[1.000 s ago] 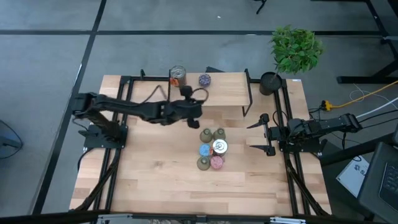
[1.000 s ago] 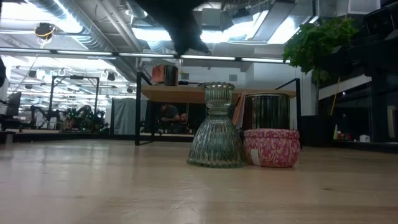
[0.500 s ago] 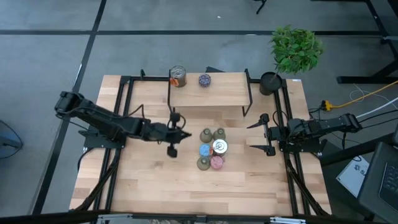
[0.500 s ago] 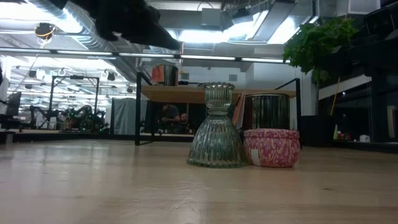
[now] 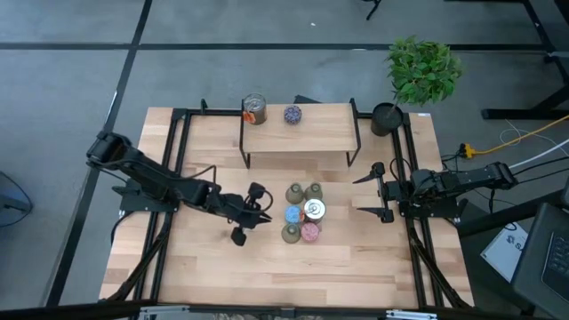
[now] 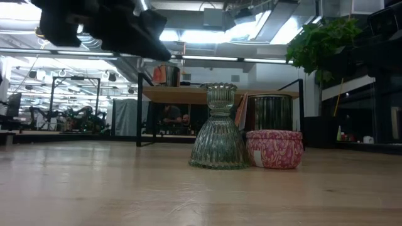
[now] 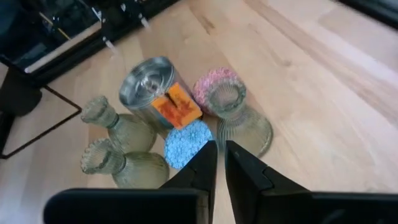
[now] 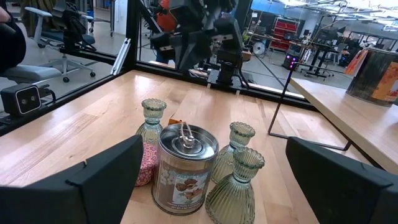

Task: Pick & Place candle stick holders
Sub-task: Put the blue scented candle on the shelf aligned with the other scented candle

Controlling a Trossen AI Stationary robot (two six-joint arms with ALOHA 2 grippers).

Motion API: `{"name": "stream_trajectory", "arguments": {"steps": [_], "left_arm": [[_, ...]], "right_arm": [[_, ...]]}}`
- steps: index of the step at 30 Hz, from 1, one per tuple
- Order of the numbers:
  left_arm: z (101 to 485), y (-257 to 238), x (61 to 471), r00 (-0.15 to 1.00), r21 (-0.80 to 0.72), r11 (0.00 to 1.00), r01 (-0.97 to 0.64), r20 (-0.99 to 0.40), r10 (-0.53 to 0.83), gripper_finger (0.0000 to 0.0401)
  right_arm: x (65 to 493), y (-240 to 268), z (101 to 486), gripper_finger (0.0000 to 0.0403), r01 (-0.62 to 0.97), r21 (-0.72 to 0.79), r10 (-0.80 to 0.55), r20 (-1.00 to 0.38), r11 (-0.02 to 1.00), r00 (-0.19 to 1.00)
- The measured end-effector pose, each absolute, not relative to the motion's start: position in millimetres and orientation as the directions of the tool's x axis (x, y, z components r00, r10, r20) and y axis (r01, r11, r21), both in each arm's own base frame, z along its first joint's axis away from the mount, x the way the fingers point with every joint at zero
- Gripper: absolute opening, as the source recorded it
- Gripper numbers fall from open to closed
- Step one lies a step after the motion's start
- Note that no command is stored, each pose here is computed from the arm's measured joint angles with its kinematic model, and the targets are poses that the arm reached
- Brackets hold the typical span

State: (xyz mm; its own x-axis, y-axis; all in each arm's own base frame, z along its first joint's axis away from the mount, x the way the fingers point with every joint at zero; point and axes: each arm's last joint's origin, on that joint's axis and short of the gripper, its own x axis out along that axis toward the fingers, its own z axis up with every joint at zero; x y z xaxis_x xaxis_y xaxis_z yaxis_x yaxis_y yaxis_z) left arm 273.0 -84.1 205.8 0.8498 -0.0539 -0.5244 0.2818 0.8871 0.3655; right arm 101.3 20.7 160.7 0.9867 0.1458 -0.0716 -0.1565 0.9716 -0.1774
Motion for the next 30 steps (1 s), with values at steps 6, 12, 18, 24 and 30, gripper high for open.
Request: {"name": "stream_trajectory", "arguments": {"steps": [6,12,18,24,30], "left_arm": [[195.3,-83.0,277.2,0.828,0.353,0.893,0.280,-0.559,-0.039,0.0026],[184.5,-84.1,280.2,0.805,0.346,0.891,0.295,-0.593,-0.036,0.0026],[182.1,-84.0,279.8,0.794,0.344,0.889,0.301,-0.608,-0.033,0.0028],[177.4,-83.3,276.1,0.753,0.298,0.903,0.308,-0.657,-0.040,0.0023],[175.2,-86.2,276.9,0.739,0.240,0.903,0.356,-0.664,-0.114,0.0016]], "right_arm": [[101.3,20.8,160.8,0.0398,-0.157,-0.177,0.146,-0.072,0.972,0.987],[101.3,20.8,160.7,0.0398,-0.157,-0.177,0.146,-0.072,0.972,0.987],[101.3,20.7,160.7,0.0398,-0.157,-0.177,0.146,-0.072,0.972,0.987],[101.3,20.7,160.7,0.0398,-0.156,-0.177,0.146,-0.072,0.972,0.987],[101.3,20.7,160.7,0.0398,-0.157,-0.177,0.146,-0.072,0.972,0.987]]}}
